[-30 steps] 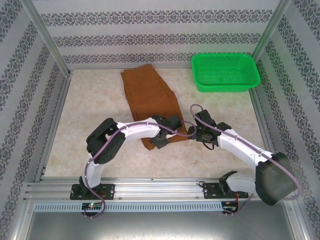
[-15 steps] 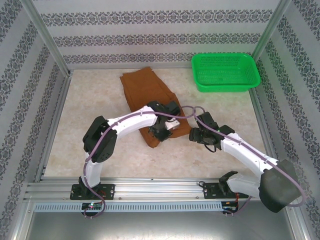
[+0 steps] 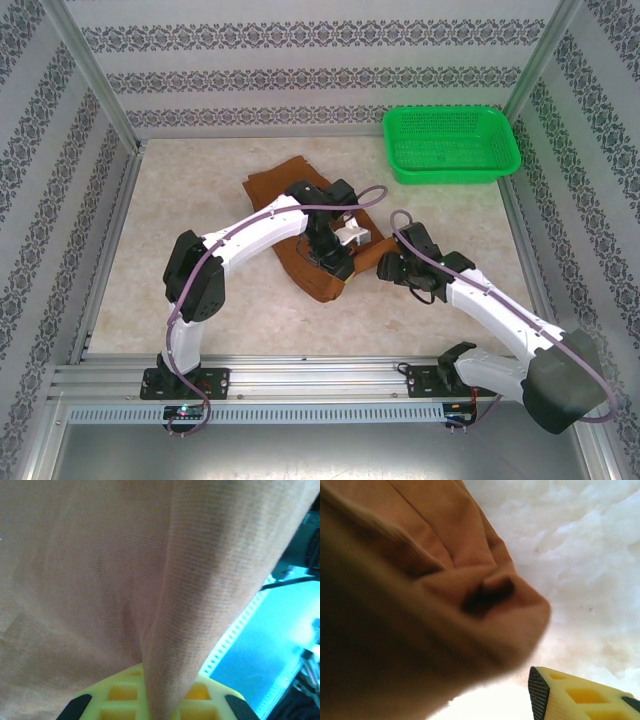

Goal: Roll up the long pants

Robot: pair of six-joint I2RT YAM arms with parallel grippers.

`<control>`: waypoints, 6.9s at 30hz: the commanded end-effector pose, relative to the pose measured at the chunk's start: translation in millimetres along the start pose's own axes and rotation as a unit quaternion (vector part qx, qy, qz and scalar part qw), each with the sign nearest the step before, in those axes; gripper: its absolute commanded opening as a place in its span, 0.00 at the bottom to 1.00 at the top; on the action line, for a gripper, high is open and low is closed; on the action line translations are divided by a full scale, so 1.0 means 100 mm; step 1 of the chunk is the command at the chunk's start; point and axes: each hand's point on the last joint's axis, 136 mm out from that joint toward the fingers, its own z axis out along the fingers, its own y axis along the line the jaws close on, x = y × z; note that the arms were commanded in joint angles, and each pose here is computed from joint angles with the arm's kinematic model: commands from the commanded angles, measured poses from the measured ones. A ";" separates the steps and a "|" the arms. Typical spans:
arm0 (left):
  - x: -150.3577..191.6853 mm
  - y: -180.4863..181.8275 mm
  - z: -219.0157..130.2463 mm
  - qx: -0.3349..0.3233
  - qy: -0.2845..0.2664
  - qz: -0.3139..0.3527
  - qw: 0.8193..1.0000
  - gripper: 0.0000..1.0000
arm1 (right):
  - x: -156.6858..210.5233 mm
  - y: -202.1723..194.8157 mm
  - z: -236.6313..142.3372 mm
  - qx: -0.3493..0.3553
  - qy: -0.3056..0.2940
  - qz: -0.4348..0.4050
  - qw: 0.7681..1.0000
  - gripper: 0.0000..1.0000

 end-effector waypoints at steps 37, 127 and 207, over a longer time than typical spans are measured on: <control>-0.02 0.27 0.20 0.151 -0.021 -0.177 0.972 0.02 | -0.34 0.54 0.06 -0.051 0.024 -0.013 0.998 0.31; 0.52 1.71 0.80 -0.562 0.047 0.173 0.808 0.54 | 0.54 0.34 0.96 -0.028 0.199 0.026 0.979 0.00; 0.55 1.49 0.67 -0.385 0.127 0.031 0.914 0.00 | -0.09 0.03 0.44 0.000 0.107 0.059 0.993 0.15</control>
